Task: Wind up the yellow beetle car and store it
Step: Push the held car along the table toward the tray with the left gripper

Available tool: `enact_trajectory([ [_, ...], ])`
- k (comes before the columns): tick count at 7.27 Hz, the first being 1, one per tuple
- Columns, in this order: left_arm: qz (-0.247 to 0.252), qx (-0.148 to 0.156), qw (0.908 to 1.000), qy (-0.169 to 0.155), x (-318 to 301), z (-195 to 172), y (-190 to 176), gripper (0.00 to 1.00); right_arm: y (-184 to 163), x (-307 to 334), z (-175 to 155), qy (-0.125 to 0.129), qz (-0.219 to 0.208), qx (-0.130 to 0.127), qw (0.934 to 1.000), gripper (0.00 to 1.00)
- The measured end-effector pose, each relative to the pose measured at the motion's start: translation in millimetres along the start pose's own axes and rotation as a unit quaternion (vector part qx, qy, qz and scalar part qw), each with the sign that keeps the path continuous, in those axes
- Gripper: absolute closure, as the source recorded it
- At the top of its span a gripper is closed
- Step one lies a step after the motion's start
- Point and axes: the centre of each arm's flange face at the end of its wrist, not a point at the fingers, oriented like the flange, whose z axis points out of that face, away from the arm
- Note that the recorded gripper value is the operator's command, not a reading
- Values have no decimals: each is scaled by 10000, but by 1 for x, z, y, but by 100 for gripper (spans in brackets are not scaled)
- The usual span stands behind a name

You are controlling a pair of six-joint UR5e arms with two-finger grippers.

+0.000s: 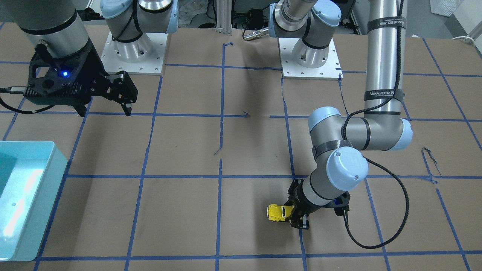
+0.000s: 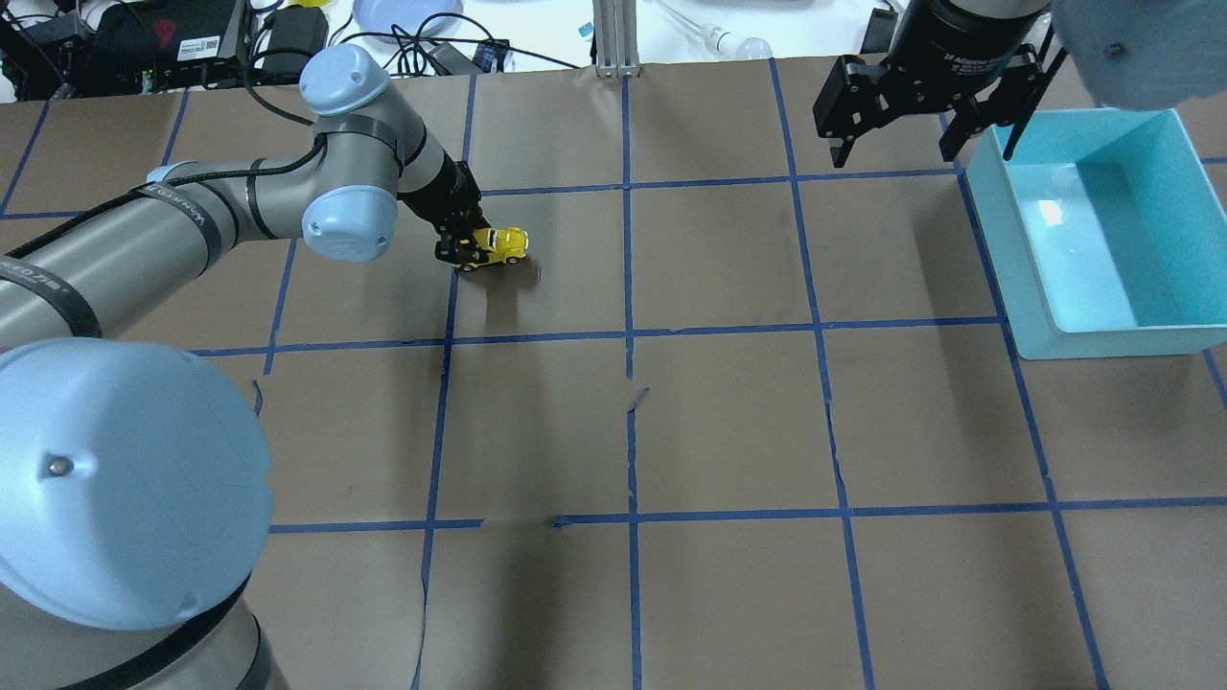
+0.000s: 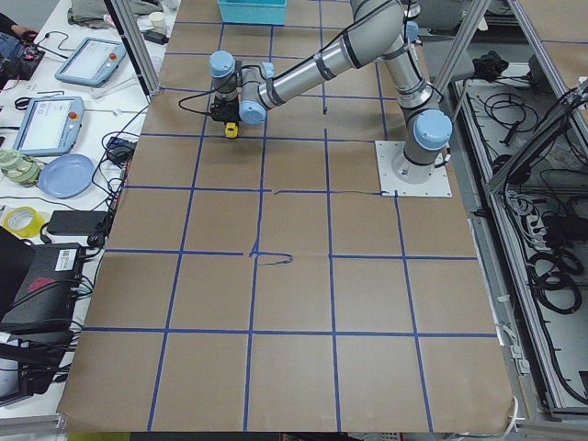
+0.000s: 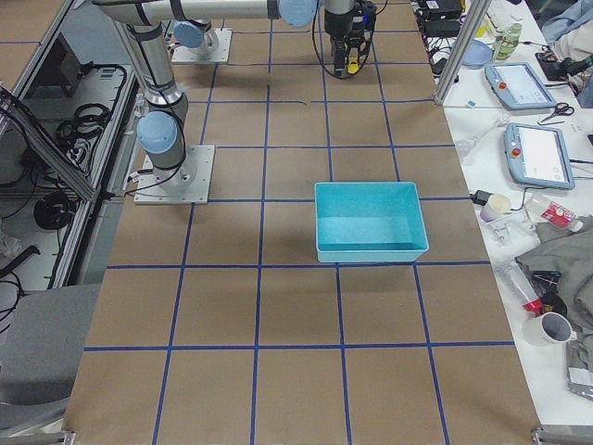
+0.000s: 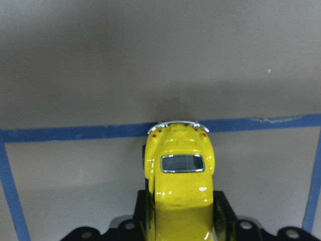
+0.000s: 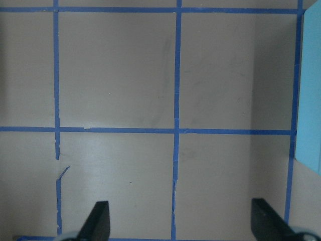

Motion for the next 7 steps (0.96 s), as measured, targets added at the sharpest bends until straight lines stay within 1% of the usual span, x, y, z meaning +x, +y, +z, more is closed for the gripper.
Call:
enact_trajectory([
  [3,150,343,9993,-14,1,-1,-15,100,0,0,0,0,-7,1,10000,0],
  [6,51,435,9990,-16,3,-3,-34,100,0,0,0,0,1,-2,10000,0],
  [7,26,517,9987,-25,3,-3,-41,100,0,0,0,0,2,-1,10000,0],
])
